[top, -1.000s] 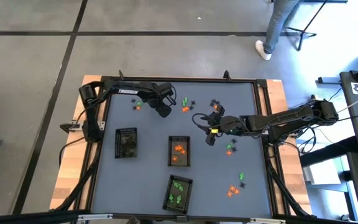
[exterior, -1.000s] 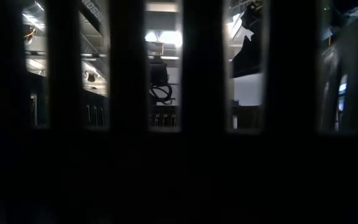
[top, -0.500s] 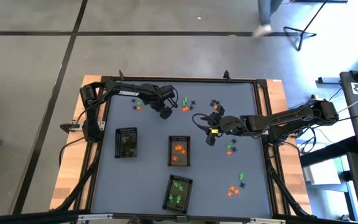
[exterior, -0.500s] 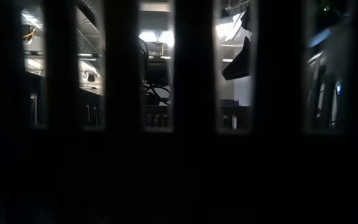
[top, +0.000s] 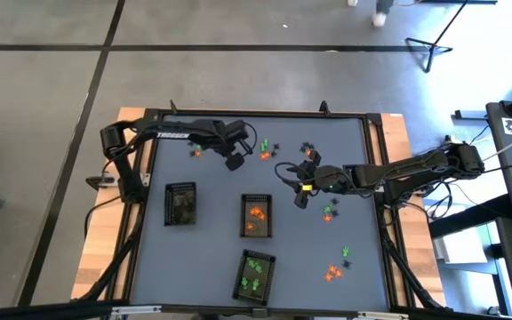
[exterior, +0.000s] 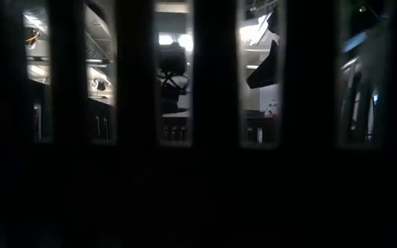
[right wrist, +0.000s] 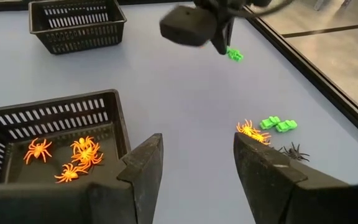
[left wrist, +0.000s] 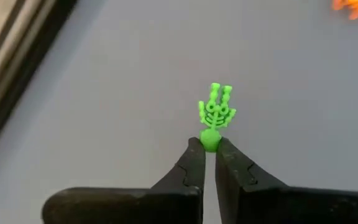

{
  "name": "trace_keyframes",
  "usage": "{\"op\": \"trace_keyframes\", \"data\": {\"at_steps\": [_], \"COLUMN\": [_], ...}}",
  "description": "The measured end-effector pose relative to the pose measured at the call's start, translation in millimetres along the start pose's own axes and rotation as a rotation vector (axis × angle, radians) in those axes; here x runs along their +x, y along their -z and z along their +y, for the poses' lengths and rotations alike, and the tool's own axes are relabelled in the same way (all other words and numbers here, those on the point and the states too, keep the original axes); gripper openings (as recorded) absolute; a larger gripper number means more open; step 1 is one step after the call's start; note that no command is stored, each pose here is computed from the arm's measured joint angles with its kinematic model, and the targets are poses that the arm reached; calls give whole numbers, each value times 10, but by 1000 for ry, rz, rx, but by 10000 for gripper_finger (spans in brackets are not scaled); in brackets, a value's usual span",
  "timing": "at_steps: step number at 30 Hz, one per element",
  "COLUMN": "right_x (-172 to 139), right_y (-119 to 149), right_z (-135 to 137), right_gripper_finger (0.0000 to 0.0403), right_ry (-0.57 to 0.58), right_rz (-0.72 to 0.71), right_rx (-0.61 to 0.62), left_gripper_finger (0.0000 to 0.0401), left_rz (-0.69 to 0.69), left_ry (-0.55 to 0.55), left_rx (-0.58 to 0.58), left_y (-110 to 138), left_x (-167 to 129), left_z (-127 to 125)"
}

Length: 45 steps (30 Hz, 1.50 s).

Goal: Sort Halloween decoration
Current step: Put the green toy skeleton into the bottom black basket

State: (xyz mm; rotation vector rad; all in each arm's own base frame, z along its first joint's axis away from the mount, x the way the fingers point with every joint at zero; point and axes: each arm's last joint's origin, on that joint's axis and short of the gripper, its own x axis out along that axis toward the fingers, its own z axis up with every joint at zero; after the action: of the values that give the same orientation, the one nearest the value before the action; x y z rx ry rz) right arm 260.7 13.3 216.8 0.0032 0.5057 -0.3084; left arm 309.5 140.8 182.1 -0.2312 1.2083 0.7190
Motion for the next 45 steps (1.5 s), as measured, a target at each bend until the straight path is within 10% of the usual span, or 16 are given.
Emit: {"op": "trace_keyframes", "data": {"at_steps": [19,32,45], "right_x": [418,1180,1833], "right_y": [1,-91,-124], "right_z": [-312,-578,-606], "right_gripper_finger": [193,193,193], "right_ry": [-37,-34,-47], "right_rz": [-56,111,320], "right_rx": [125,-20,-73], "left_gripper_finger": [1,0,0], "left_rz": [-237,-435,-717], "left_ry": [-60,143,278], "left_rx": [364,282,20], "left_y": [181,180,967], "left_x": [-695,-1176,-1242], "left_z": [-644,-480,-92]}}
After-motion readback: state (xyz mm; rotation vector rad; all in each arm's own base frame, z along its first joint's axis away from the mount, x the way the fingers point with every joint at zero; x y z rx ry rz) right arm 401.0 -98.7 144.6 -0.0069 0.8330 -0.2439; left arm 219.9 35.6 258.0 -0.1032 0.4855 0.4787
